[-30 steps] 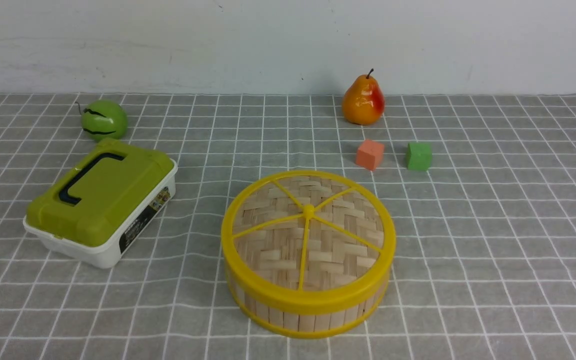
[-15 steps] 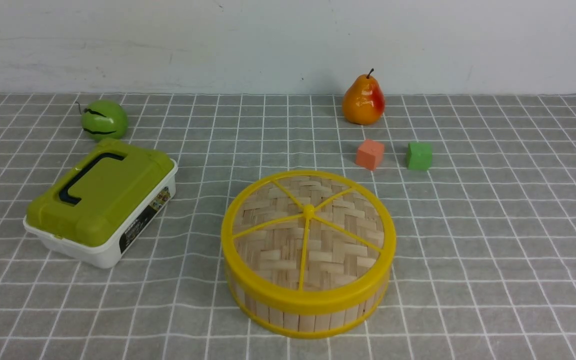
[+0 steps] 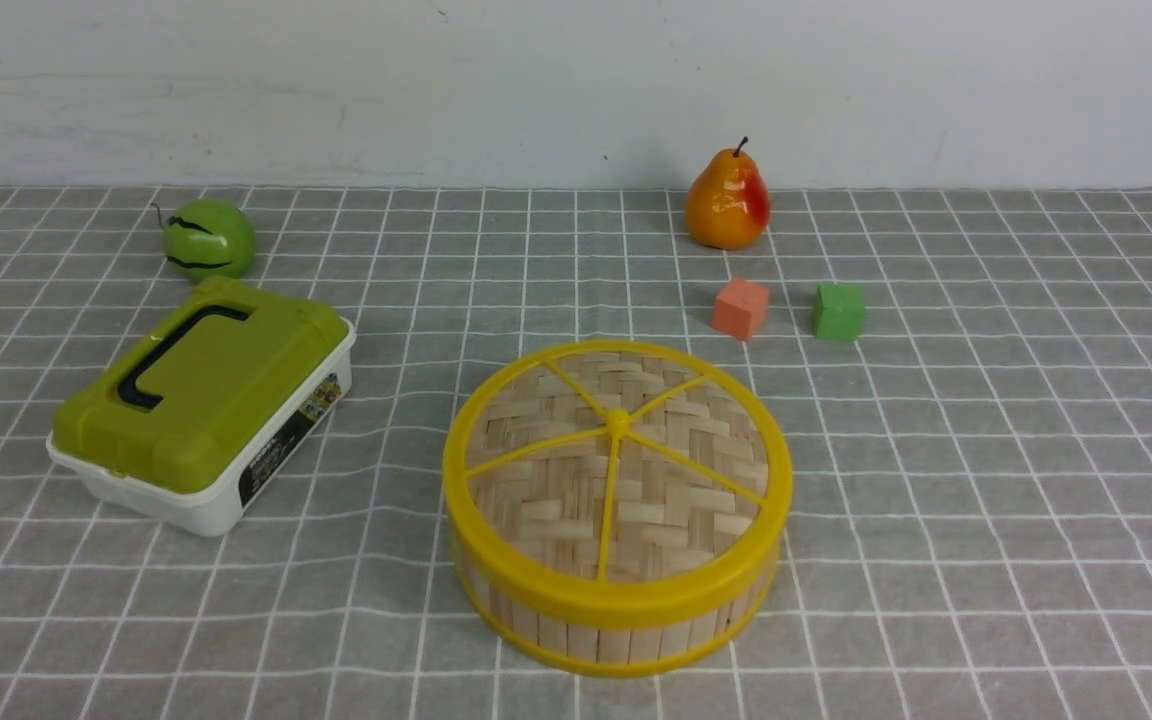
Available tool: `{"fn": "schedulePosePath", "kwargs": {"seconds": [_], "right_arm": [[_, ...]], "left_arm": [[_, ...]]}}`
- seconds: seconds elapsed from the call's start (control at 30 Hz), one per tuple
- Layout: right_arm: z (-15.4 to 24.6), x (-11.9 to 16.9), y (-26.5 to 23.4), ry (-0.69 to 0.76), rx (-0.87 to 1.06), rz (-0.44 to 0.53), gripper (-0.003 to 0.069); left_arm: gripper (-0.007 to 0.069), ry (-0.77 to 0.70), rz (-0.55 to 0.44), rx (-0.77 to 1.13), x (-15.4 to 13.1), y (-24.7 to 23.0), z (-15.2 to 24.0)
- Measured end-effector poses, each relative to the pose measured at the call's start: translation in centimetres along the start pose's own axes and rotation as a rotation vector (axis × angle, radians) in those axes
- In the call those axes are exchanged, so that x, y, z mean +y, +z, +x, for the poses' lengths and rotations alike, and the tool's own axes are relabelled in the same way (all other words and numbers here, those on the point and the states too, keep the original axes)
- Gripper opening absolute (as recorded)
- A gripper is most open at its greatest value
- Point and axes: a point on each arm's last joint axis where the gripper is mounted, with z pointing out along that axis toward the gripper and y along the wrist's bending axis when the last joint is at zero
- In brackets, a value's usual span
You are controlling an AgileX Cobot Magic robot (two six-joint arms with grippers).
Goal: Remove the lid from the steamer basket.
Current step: Use the right arm to lift the lid of the steamer
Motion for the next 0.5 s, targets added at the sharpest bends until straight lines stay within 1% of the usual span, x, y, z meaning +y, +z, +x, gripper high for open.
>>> {"fn": "schedulePosePath", "kwargs": {"seconds": [0.23,0.33,0.37,0.4,0.47,0.5], "right_arm": [[0.0,0.02,0.0,0.006,0.0,-0.003,0.0241],[-0.02,0.05,0.0,0.033,-0.002,-0.006,0.0241],[-0.11,0.14,0.0,0.084,-0.012,-0.016,0.0241],[-0.14,0.18,0.0,0.104,-0.015,-0.02,0.0241],[-0.3,0.55,0.03,0.33,-0.035,-0.068,0.0241],[-0.44,0.76,0.01,0.468,-0.042,-0.097,0.0241]], "left_arm": [[0.0239,0.0,0.0,0.0,0.0,0.0,0.0],[0.0239,0.0,0.0,0.0,0.0,0.0,0.0],[0.0239,0.0,0.0,0.0,0.0,0.0,0.0],[0.0239,0.0,0.0,0.0,0.0,0.0,0.0],[0.0239,0.0,0.0,0.0,0.0,0.0,0.0],[0.0239,0.0,0.0,0.0,0.0,0.0,0.0]]}}
